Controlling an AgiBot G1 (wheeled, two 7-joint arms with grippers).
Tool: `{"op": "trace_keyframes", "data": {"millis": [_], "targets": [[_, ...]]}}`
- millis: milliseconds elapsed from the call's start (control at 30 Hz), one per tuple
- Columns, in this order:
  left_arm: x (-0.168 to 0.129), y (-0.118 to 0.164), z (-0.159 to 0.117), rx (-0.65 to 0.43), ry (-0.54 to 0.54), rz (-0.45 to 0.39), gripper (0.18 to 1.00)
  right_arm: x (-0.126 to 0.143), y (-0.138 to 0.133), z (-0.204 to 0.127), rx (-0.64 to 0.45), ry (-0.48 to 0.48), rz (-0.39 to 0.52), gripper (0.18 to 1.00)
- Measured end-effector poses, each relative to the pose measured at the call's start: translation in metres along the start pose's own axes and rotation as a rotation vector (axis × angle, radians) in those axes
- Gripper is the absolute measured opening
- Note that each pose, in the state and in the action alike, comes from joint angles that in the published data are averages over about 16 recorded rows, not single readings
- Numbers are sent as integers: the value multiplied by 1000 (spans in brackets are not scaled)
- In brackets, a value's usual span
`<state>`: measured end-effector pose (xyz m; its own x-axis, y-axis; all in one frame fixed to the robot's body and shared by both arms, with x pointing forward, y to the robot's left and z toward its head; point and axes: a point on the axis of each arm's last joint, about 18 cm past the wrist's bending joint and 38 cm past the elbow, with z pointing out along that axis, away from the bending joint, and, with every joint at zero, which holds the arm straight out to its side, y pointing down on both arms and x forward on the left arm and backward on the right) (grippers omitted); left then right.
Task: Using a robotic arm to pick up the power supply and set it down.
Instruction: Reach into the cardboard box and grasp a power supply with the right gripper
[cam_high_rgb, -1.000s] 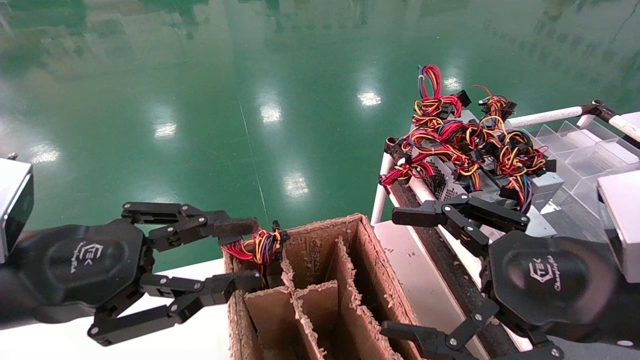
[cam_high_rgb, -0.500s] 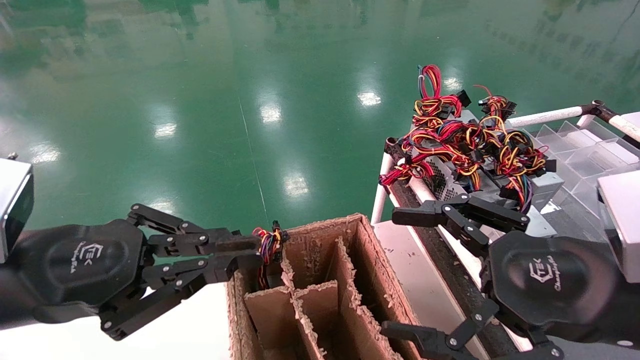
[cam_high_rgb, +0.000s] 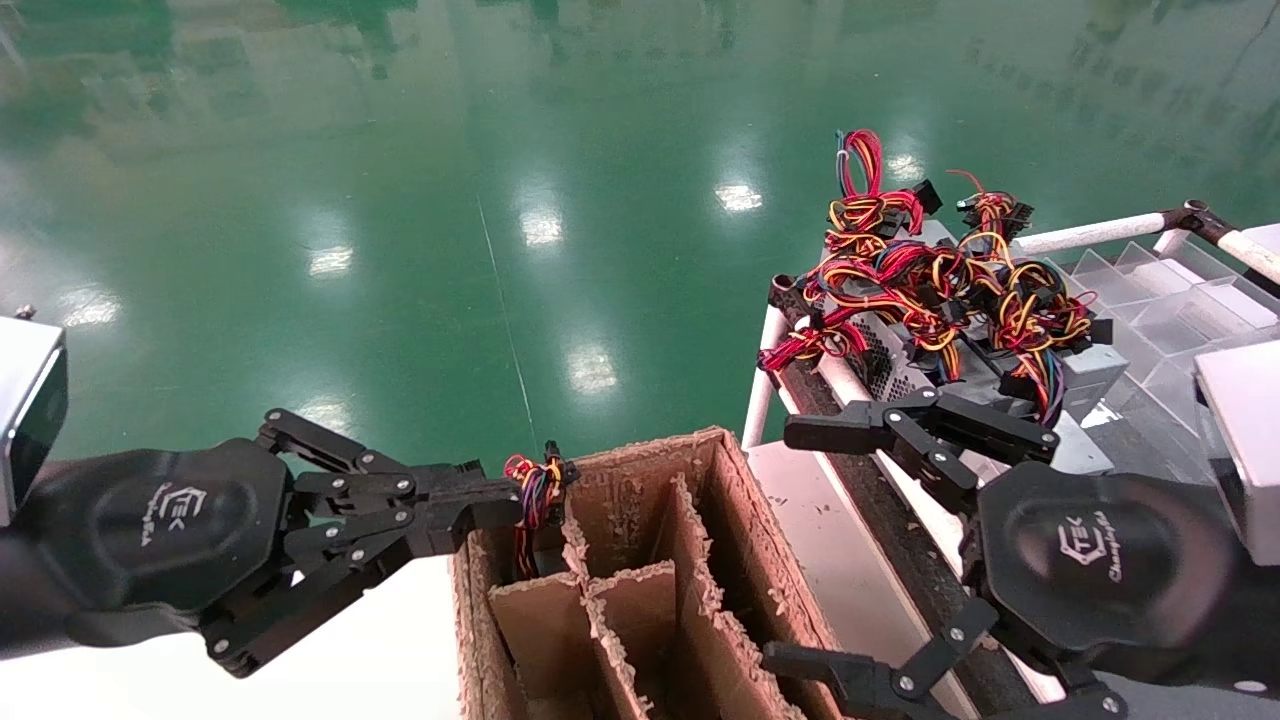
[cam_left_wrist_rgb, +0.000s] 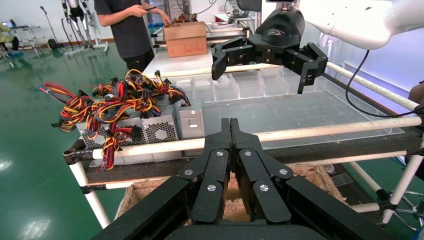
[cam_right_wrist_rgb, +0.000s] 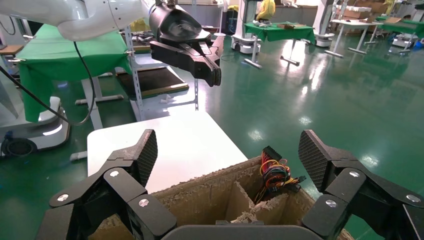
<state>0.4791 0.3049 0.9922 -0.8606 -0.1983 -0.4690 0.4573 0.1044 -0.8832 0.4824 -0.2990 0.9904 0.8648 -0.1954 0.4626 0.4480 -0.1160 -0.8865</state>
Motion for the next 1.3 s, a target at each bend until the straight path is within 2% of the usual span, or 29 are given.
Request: {"op": "trace_keyframes", "data": {"millis": [333, 533, 833, 1300], "targets": [[0, 0, 0, 0, 0, 0, 251, 15, 13, 22, -7, 38, 47, 1001], [0, 0, 0, 0, -1, 0, 324, 22, 21, 34, -11, 49, 63, 1001], [0, 0, 0, 0, -1, 0, 512, 38, 45, 66, -62, 69, 75, 1001], [0, 0, 0, 0, -1, 0, 827, 80, 96, 161, -168, 62, 152, 1001]]}}
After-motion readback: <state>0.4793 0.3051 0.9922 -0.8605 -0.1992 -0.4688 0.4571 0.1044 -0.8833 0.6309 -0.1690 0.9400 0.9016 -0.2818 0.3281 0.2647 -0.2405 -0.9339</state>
